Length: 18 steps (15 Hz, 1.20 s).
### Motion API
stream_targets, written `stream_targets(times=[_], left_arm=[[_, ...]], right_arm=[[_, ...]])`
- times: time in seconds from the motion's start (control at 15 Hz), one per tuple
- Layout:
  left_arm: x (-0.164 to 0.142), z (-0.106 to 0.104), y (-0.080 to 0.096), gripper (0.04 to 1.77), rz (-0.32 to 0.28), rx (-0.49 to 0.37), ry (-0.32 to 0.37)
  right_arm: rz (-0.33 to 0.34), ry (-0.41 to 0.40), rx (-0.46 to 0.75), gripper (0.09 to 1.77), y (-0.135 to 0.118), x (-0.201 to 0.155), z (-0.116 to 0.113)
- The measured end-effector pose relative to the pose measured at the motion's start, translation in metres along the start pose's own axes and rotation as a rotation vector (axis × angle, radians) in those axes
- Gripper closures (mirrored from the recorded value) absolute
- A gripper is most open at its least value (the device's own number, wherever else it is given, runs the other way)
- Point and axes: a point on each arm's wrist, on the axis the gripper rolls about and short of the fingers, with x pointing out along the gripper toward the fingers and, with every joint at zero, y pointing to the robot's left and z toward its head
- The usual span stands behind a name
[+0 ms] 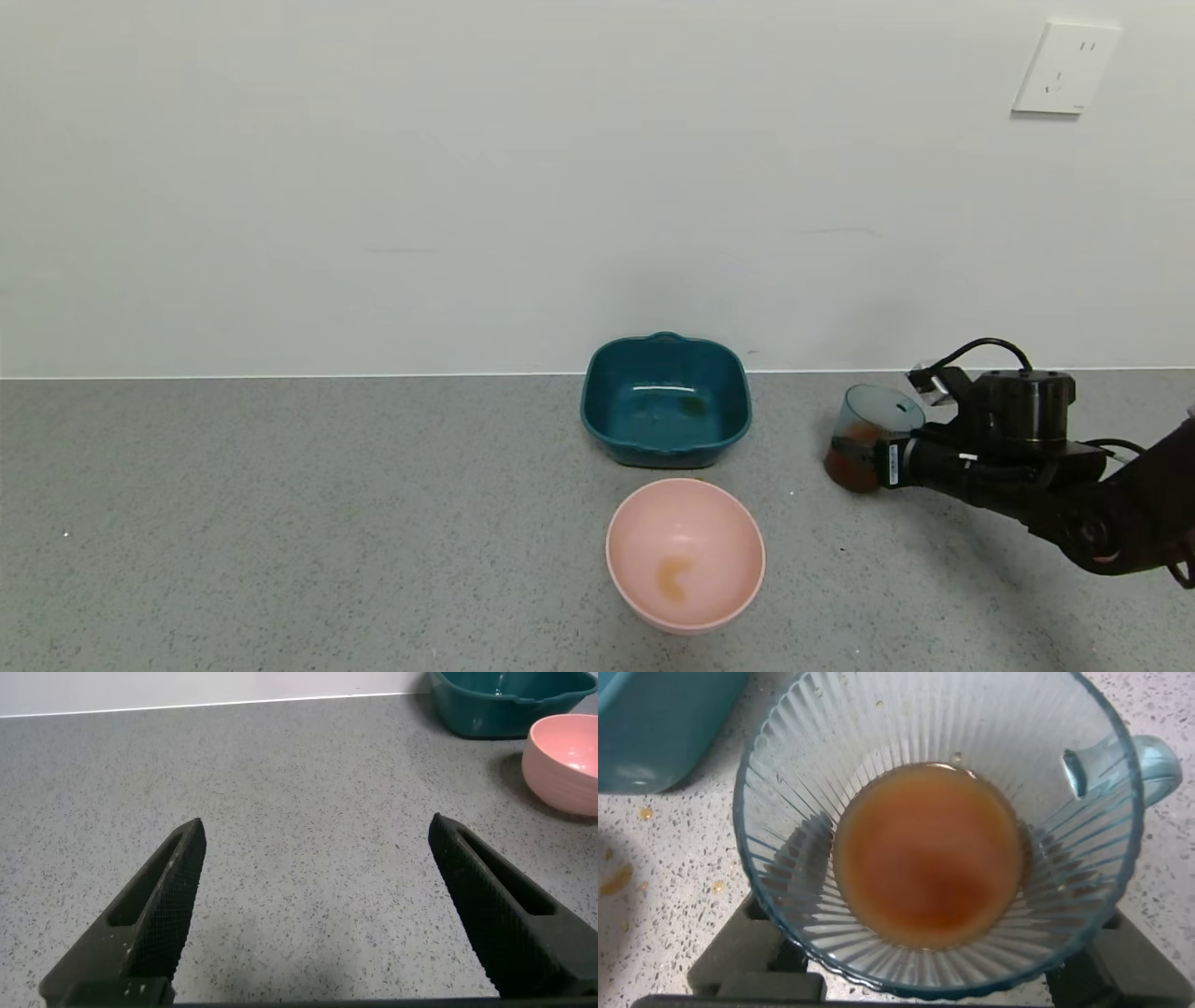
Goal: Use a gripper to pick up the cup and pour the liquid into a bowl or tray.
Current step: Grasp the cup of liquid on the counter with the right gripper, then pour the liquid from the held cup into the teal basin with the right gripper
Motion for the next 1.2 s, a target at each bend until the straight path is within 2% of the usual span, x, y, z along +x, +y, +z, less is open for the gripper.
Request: stream_targets(times=[0.33,0.87,1.2], left_arm=[[0.000,0.000,0.000,0.09,0.000,0.000,0.000],[0.000,0.000,0.000,0.09,0.000,0.000,0.000],[0.000,0.000,0.000,0.09,0.000,0.000,0.000]], right_arm=[[-0.029,0.027,-0.028,0.51,0.003,-0.013,0.026],[-0.059,0.007,-0.046,0.51,0.019,-0.041,0.097],[-0.066,-0.001,-0.062,0.51,0.033,-0.050,0.132]])
